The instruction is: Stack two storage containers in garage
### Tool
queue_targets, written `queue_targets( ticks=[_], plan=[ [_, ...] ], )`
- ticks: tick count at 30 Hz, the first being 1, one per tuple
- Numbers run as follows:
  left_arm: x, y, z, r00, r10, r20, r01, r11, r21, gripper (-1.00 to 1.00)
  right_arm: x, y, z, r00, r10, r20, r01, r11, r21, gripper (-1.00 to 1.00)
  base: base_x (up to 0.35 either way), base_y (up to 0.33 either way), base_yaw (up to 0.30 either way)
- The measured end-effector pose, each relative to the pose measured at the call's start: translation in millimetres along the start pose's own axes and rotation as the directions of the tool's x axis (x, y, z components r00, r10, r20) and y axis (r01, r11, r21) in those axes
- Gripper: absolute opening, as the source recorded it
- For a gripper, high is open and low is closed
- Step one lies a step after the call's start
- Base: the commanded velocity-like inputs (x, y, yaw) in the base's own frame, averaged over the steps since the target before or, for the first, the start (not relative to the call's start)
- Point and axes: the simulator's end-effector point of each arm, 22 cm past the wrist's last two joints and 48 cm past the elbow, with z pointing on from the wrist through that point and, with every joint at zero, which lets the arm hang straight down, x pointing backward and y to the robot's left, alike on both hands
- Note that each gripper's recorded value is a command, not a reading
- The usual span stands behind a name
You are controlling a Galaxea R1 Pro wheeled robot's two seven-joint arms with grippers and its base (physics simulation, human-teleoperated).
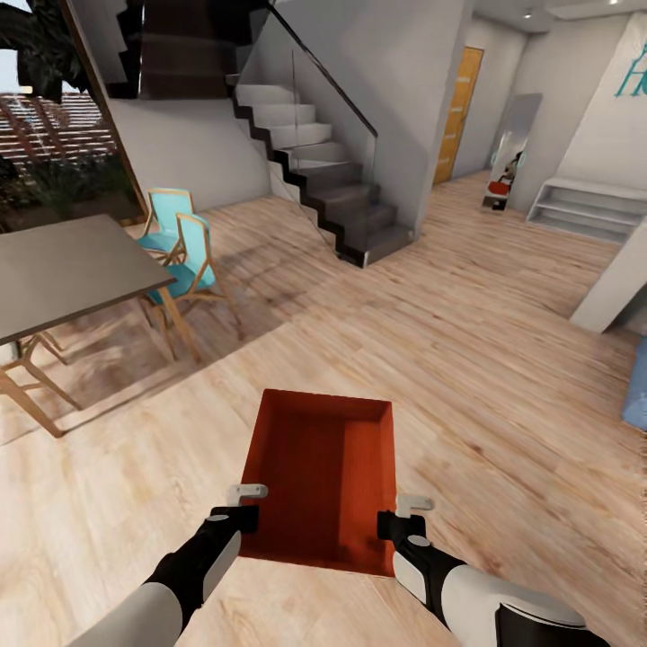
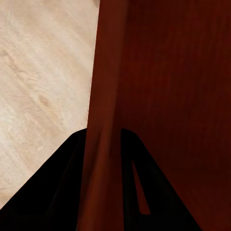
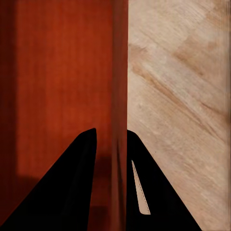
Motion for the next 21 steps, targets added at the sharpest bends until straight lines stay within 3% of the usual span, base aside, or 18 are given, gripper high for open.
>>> queue_targets(
  ticks=[21],
  plan=[
    [0.2,0.0,0.1,1.0,0.0,0.0,0.0,1.0,0.0,-1.0,0.1,0.0,0.0,1.0,0.0,0.0,0.0,1.0,0.0,-1.0,0.32,0.0,-0.247]
  ],
)
